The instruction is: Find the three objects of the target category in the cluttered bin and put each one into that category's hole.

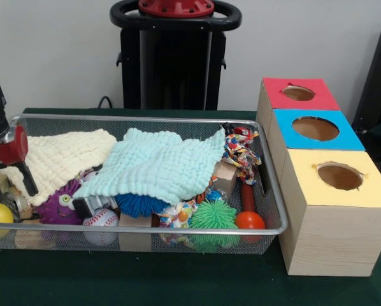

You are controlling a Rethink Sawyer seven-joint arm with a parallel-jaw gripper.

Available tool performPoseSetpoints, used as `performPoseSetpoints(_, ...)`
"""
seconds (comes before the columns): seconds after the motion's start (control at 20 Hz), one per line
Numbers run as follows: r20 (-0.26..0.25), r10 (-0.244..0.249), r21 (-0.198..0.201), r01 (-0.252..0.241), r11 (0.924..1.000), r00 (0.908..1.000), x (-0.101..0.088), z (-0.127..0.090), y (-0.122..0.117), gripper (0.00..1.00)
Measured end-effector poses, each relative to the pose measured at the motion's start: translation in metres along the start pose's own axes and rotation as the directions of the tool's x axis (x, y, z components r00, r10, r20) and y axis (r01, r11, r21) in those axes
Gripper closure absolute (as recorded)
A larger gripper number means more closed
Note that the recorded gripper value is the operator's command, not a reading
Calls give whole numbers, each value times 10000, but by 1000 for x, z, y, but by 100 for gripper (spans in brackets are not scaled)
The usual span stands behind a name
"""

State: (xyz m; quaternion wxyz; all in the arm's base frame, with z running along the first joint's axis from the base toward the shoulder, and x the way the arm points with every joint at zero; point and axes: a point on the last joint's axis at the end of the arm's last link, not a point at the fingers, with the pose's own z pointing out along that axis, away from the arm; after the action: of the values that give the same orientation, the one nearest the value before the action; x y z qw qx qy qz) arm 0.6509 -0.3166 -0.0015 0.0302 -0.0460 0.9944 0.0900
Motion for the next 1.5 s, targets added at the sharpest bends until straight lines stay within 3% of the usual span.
performPoseSetpoints(0.4, -197, -34, -123, 32, 9999, 9998, 2, 10, 6, 0)
performPoseSetpoints(0.8, -774, 34, -414, -67, 9991, 9970, 17, 23, 9, 0)
performPoseSetpoints(1.5, -1010, 257, -524, -311, 9981, 9946, 35, 35, 1, 0)
